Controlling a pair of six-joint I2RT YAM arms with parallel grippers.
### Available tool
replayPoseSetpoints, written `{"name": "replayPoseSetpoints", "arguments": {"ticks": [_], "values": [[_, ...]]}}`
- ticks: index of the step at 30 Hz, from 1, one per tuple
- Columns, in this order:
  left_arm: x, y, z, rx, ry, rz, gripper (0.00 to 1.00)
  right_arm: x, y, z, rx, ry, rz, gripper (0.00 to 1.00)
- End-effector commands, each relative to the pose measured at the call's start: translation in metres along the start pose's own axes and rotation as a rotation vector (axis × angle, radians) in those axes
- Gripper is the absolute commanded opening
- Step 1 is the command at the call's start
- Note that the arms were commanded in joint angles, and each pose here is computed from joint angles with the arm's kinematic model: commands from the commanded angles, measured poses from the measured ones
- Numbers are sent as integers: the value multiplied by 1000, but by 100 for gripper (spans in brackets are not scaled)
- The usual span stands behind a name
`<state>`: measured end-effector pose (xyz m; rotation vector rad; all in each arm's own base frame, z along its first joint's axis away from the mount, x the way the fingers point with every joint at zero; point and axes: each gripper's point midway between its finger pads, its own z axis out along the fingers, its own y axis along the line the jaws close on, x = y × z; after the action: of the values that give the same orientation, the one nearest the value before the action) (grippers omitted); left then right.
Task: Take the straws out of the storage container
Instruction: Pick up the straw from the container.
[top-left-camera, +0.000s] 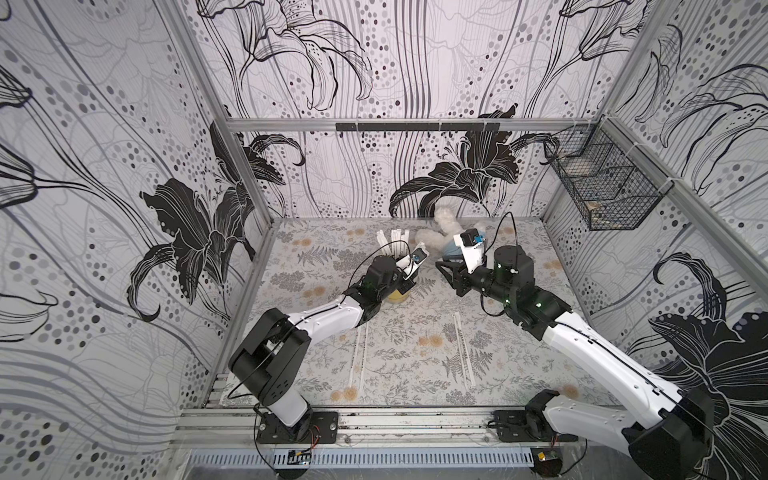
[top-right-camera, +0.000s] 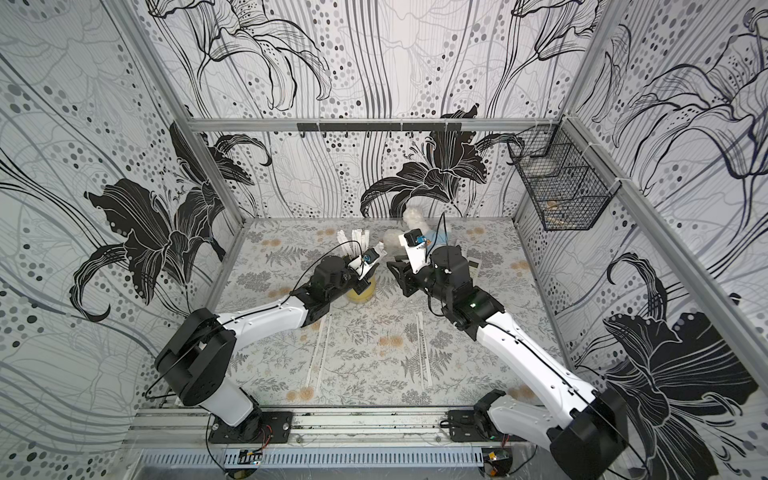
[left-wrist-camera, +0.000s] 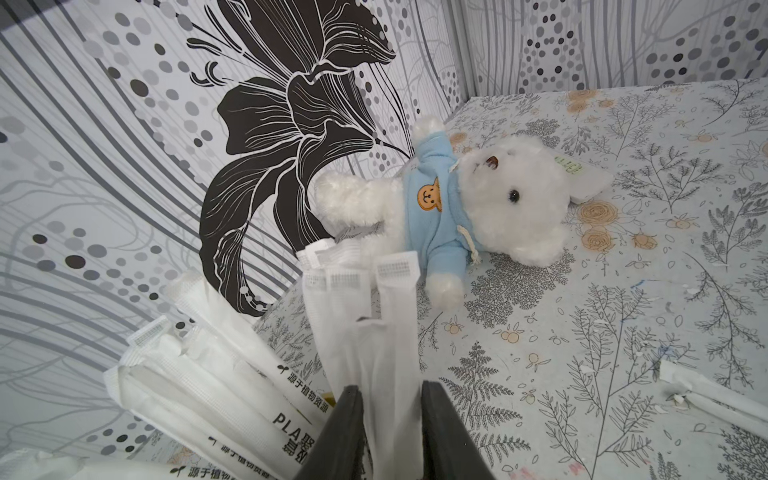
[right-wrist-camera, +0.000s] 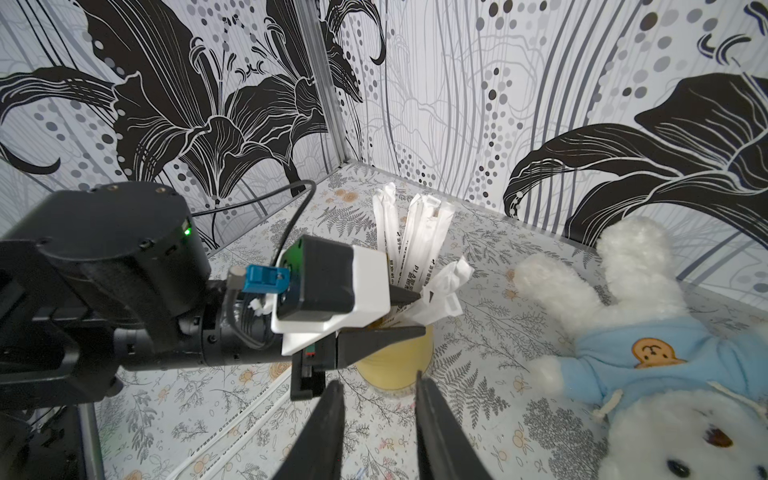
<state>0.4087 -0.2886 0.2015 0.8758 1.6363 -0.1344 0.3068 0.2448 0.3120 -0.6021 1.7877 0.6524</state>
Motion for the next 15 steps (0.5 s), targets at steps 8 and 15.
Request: {"name": "replayPoseSetpoints", "arguments": {"ticks": [8,15], "values": [[-13,12,-8,-19,-40,-18,14,-4,2,-2,2,-13,-3,33],[-16,15,-18,-27,-58,-27,16,-1,2,0,-7,-6,3,33]]}}
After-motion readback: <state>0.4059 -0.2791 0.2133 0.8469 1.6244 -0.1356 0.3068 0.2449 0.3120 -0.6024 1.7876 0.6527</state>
